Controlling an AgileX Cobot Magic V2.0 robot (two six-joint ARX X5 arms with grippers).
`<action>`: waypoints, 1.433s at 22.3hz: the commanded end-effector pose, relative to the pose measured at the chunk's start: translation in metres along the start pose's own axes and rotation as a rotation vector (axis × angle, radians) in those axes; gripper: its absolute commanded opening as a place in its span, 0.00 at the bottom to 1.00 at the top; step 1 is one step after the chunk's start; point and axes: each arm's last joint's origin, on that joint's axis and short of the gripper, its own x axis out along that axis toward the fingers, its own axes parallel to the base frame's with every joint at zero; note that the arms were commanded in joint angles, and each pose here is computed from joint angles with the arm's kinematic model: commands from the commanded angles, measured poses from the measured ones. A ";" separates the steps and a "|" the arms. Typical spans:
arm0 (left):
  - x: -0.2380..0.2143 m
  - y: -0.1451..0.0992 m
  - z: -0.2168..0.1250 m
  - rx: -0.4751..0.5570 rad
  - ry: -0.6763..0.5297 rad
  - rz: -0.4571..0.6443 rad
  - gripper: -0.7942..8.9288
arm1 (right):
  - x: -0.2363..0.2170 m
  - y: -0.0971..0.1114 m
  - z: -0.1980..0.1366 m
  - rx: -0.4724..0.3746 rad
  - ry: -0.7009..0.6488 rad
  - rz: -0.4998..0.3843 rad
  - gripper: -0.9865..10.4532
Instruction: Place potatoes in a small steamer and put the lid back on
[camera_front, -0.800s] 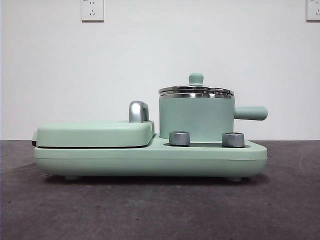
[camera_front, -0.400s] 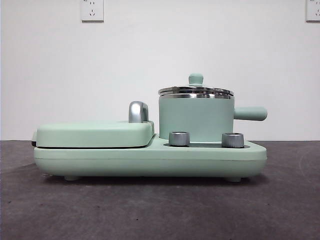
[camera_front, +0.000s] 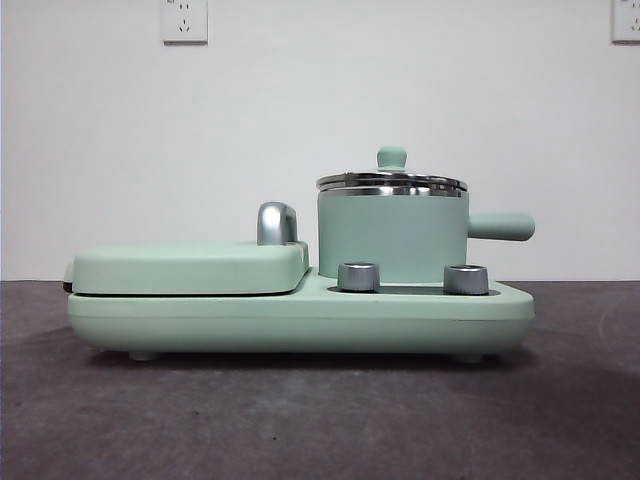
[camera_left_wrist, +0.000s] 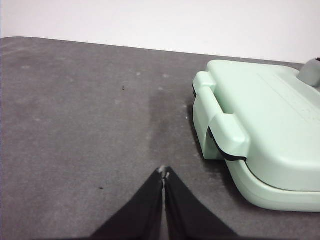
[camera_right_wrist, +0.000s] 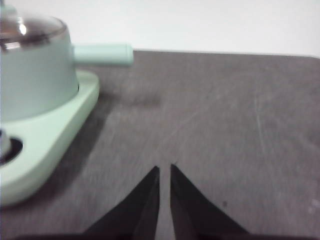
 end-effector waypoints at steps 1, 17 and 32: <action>0.000 0.000 -0.001 -0.004 -0.004 0.000 0.09 | 0.000 -0.001 0.008 0.020 -0.098 -0.008 0.12; 0.000 0.000 -0.001 -0.004 -0.007 -0.001 0.09 | -0.010 0.001 0.042 0.011 -0.470 0.007 0.12; 0.000 0.000 0.000 -0.004 -0.010 -0.001 0.09 | 0.004 0.001 -0.012 0.016 0.131 0.004 0.12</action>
